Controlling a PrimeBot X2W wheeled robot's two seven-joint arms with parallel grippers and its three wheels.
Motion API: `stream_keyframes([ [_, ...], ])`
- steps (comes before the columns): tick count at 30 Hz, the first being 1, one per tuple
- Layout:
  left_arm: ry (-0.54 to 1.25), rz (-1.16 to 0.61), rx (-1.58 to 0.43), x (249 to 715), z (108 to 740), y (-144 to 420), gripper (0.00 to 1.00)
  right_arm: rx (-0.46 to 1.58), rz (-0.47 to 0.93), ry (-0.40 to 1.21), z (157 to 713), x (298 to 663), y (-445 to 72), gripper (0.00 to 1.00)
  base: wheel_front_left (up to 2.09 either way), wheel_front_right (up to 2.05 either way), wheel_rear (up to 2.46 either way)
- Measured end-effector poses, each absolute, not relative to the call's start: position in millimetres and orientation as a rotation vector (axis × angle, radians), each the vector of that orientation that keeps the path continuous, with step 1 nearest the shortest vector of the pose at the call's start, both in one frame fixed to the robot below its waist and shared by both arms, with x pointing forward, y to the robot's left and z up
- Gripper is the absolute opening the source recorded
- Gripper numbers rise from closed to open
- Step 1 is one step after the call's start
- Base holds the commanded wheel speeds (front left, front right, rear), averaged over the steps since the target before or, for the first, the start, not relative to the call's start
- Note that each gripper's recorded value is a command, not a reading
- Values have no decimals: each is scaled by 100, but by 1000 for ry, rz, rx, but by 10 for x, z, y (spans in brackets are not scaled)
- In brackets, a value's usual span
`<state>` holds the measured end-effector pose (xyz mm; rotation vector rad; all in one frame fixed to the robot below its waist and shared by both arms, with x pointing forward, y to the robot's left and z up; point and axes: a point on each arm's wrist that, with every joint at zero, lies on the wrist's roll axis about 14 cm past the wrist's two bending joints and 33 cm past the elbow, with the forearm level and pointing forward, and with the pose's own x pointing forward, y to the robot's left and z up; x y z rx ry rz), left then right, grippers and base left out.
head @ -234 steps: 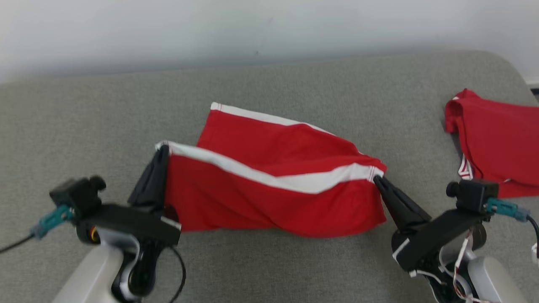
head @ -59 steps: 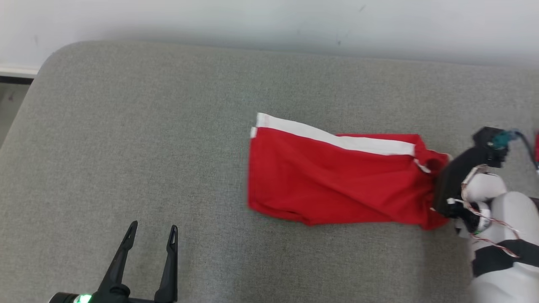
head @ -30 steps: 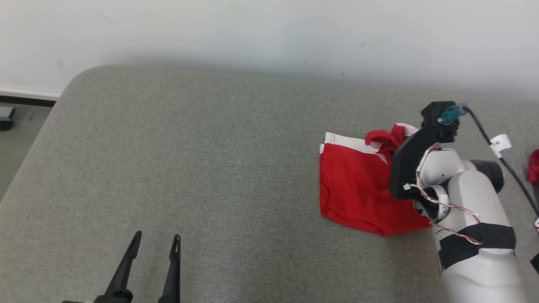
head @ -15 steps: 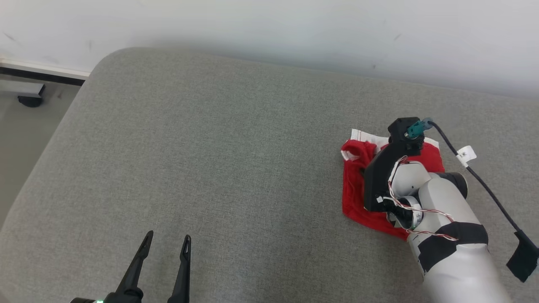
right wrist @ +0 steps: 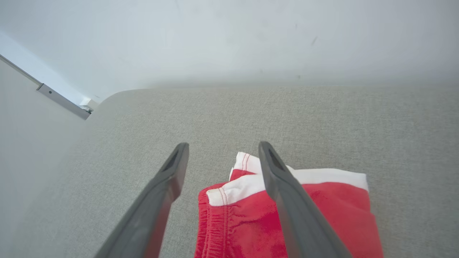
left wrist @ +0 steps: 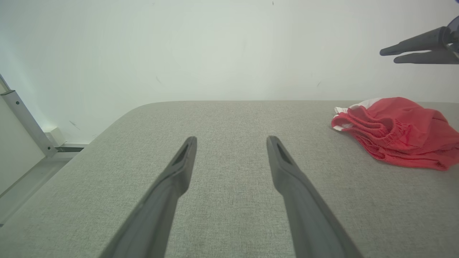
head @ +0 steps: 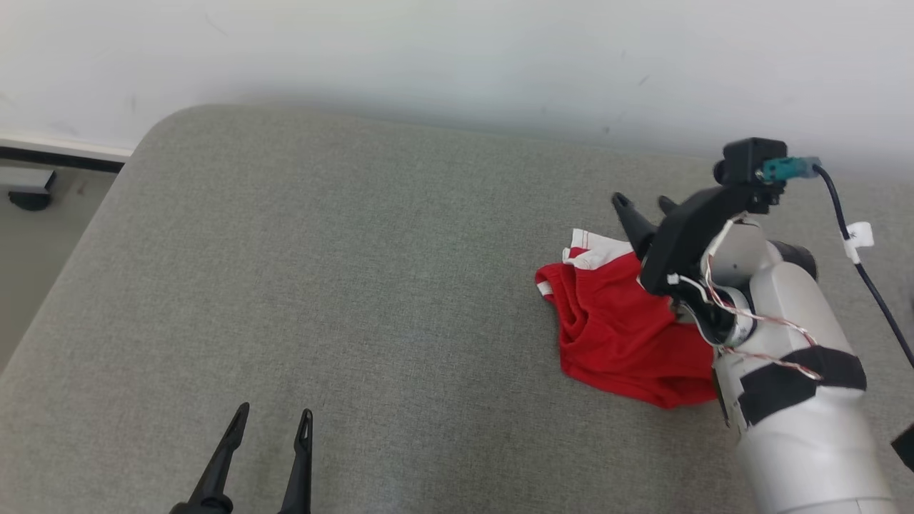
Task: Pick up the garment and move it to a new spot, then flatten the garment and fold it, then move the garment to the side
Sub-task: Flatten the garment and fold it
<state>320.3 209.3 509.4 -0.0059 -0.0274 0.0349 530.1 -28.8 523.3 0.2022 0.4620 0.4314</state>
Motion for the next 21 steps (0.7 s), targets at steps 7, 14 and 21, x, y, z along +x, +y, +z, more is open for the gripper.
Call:
stream_keyframes([
  [7, -43, 15, -12, 3212, 5130, 2037, 100, 80, 397, 493, 4951, 5020, -498, 22, 0, 0, 0],
  [14, -28, 4, -22, 3249, 5077, 1997, 100, 20, 465, 620, 4564, 4697, -324, 25, 0, 0, 0],
  [21, -11, 21, -29, 3230, 5019, 2024, 100, -11, 470, 672, 4407, 4786, -248, 0, 0, 0, 0],
])
